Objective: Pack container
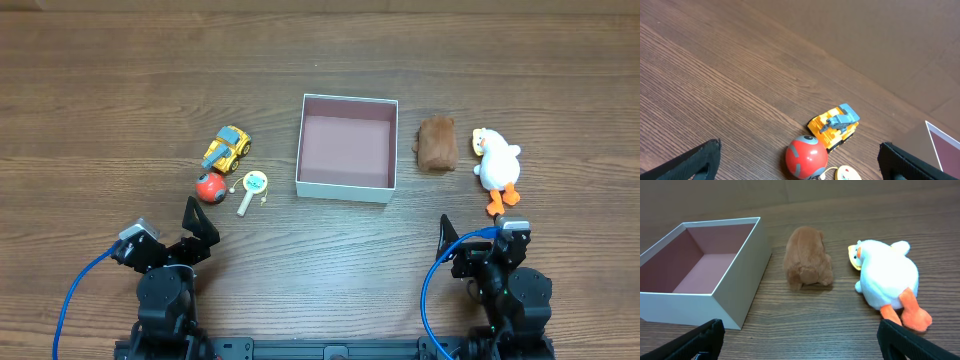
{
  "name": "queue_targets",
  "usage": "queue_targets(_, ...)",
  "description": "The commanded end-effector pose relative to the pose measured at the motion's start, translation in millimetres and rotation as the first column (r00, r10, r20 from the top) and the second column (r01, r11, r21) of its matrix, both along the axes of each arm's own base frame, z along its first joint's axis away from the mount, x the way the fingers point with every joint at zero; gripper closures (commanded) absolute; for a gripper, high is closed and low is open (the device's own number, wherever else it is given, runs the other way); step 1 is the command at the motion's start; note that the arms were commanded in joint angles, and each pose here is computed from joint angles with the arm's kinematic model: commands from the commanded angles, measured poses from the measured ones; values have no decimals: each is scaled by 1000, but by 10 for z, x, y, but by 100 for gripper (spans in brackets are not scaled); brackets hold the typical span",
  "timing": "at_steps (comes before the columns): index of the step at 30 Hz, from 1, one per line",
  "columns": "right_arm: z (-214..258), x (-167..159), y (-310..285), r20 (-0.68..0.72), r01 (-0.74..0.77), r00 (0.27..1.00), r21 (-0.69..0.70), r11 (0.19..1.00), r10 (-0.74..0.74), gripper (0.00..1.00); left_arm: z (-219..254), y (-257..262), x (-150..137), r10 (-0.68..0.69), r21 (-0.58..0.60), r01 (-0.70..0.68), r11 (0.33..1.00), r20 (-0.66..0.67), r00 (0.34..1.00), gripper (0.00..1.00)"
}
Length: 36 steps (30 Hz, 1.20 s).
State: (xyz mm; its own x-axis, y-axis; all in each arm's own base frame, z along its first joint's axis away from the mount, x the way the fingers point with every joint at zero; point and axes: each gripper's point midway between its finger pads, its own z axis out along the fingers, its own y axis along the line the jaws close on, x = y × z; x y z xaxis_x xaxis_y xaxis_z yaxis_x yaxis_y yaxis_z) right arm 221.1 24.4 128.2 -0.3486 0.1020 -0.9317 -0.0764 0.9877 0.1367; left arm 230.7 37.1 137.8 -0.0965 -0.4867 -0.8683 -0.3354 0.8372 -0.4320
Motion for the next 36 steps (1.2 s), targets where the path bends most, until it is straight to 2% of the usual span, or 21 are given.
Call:
queue_targets(1, -11, 2, -7, 6, 2, 1000, -2, 1000, -2, 0, 5, 0, 2, 1, -15, -1, 1000, 13, 1000, 0)
queue_targets(29, 10, 8, 4, 15, -4, 1000, 1, 1000, 4, 0, 5, 0, 2, 1, -15, -1, 1000, 13, 1000, 0)
queue_targets(31, 13, -1, 73, 15, -42, 999, 14, 999, 42, 0, 6, -2, 3, 0, -16, 0, 1000, 14, 1000, 0)
queue_targets(33, 46, -35, 264, 25, -146, 989, 59, 987, 145, 0, 3, -34, 10, -17, -23, 18, 1000, 13, 1000, 0)
queue_targets(36, 88, -125, 527, 20, -258, 965, 215, 942, 260, 0, -6, -143, 31, -81, -36, 81, 996, 12, 997, 0)
